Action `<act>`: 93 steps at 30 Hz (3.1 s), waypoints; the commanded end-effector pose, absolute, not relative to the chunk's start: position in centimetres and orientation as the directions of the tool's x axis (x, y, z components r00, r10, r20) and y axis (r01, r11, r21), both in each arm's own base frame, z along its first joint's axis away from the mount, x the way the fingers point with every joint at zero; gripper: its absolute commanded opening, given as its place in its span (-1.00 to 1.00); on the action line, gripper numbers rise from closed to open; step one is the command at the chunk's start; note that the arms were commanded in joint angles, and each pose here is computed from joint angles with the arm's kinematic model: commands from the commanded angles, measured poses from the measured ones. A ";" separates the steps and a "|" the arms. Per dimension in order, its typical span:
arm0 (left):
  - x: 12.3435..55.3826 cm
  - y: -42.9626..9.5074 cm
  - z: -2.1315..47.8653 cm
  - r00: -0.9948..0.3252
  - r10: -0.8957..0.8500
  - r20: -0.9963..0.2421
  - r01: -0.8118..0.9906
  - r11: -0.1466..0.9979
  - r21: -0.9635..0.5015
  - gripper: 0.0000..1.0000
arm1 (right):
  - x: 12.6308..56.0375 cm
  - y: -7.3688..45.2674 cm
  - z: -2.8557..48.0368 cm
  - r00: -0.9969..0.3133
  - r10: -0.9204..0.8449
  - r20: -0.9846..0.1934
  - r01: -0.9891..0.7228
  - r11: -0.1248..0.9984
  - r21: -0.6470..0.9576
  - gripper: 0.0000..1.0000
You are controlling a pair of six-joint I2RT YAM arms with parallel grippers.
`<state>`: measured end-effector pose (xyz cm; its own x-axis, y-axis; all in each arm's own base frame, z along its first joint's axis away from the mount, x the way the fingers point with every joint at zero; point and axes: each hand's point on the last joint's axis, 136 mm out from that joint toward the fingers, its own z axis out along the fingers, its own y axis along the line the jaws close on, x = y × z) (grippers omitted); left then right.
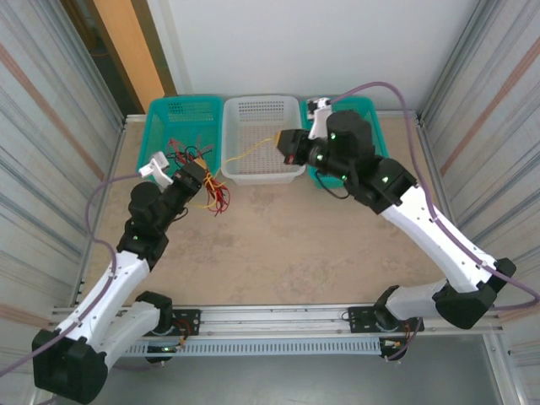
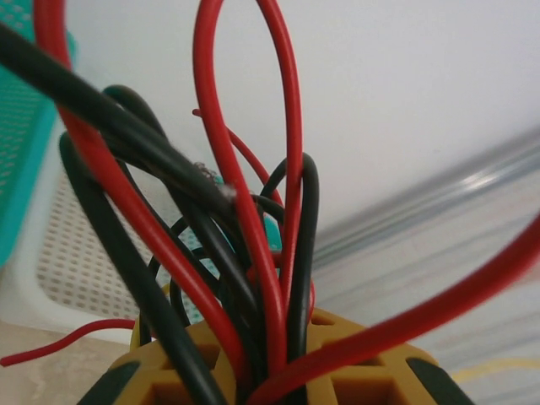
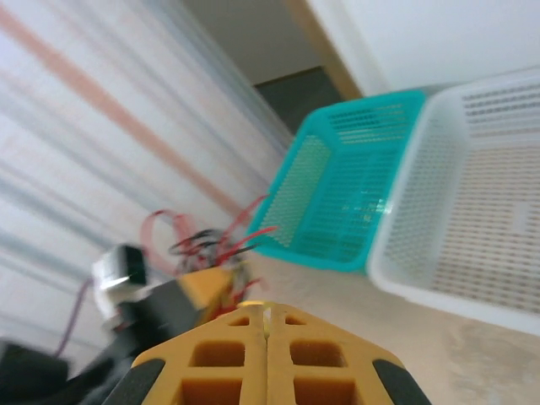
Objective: Untangle the cables
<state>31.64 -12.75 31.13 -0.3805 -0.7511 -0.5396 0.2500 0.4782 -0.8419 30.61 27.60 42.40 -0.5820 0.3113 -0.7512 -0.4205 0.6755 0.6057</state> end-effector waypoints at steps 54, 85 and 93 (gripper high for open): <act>39.4 -8.2 44.8 0.121 -0.758 -0.640 0.273 0.646 -0.713 -1.00 | 16.0 34.2 36.1 -0.672 0.183 -0.718 -0.590 0.454 0.668 -1.00; 30.5 -15.2 43.7 -0.459 -0.715 -0.528 0.614 0.174 -0.770 -1.00 | 34.5 9.4 35.4 -0.492 0.557 -0.669 -0.042 0.753 0.657 -1.00; 32.1 -10.7 49.9 -0.405 -0.876 -0.262 0.680 -0.098 -0.726 -1.00 | 33.5 8.8 24.2 -0.553 0.650 -0.521 0.161 0.697 0.698 -1.00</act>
